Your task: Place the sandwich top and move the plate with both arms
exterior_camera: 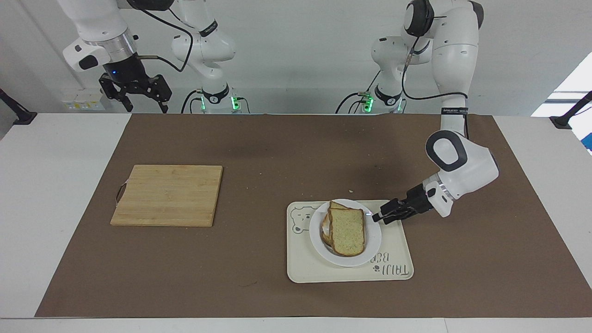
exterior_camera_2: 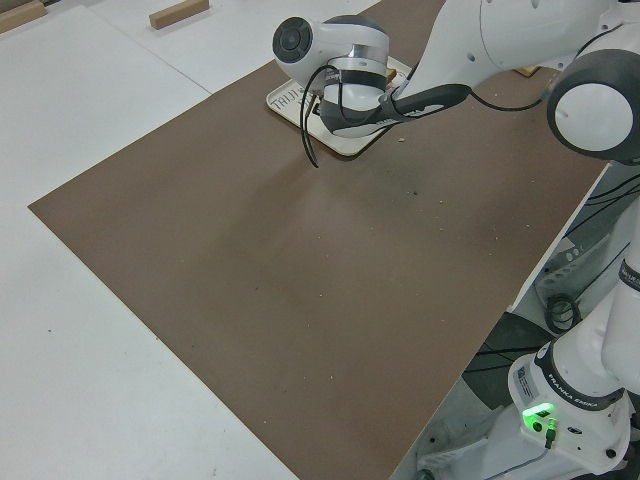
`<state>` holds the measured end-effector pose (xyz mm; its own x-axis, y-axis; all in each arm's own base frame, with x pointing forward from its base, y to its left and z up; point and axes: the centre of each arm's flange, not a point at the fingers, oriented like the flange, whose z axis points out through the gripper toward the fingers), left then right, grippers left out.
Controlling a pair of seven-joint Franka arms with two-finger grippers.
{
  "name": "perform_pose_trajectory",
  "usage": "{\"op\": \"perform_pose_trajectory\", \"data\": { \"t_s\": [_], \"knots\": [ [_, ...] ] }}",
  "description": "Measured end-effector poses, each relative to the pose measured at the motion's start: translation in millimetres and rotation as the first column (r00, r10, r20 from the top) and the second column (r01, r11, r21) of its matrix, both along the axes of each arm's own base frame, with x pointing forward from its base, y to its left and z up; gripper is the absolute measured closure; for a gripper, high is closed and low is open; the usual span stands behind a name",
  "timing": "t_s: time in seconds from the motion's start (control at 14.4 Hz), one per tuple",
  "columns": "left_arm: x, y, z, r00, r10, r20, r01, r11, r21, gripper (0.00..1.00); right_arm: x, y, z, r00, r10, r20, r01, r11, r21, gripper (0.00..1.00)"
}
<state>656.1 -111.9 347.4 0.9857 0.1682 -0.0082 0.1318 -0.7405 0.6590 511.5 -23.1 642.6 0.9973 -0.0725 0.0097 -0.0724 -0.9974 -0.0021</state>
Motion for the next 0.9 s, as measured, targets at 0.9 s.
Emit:
{"op": "perform_pose_trajectory", "data": {
  "t_s": [0.9],
  "knots": [
    [-46.1, 64.1, 174.3, 0.982, -0.178, -0.057, 0.174, 0.764, 0.622, 0.0, -0.1, -3.2, 0.1, 1.0, -0.001, -0.001, 0.001, 1.0, -0.028, 0.0]
  ]
}}
